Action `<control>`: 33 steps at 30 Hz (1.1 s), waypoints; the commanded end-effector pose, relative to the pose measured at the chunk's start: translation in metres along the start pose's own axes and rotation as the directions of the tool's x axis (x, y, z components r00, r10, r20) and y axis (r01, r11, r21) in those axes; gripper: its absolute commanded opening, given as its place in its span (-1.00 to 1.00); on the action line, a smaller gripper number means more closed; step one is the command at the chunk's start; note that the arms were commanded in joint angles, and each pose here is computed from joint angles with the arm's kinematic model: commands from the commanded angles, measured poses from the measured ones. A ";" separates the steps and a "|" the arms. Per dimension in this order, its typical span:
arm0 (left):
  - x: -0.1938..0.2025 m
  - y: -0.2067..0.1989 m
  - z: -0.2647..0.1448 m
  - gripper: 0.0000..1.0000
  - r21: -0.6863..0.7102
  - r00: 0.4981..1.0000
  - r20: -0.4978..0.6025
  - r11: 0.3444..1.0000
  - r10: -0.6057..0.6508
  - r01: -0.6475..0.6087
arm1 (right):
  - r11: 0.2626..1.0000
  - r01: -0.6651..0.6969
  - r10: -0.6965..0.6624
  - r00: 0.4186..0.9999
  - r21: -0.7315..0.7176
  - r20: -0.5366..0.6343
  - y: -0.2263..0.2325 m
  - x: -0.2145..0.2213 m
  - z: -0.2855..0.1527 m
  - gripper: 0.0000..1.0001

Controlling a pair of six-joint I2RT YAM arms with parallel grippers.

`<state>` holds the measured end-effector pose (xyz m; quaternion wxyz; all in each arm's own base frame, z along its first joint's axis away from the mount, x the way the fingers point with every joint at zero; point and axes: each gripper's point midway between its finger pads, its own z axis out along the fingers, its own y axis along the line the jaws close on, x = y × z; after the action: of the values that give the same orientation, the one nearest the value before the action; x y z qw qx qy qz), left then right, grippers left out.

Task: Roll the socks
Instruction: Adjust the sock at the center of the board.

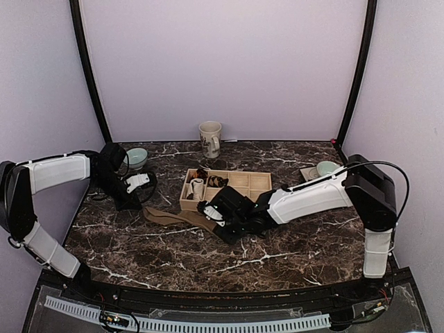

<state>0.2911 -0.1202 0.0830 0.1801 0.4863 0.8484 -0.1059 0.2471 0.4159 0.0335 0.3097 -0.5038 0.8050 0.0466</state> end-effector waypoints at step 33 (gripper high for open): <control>-0.008 -0.011 -0.042 -1.00 -0.036 0.999 0.046 0.999 0.018 -0.016 | 0.997 0.046 -0.038 0.992 -0.061 0.124 0.037 -0.024 -0.030 0.27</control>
<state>0.2870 -0.1175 0.1228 0.2220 0.4843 0.8416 -0.0888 0.2127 0.4338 0.0550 0.3308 -0.5256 0.7792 0.0841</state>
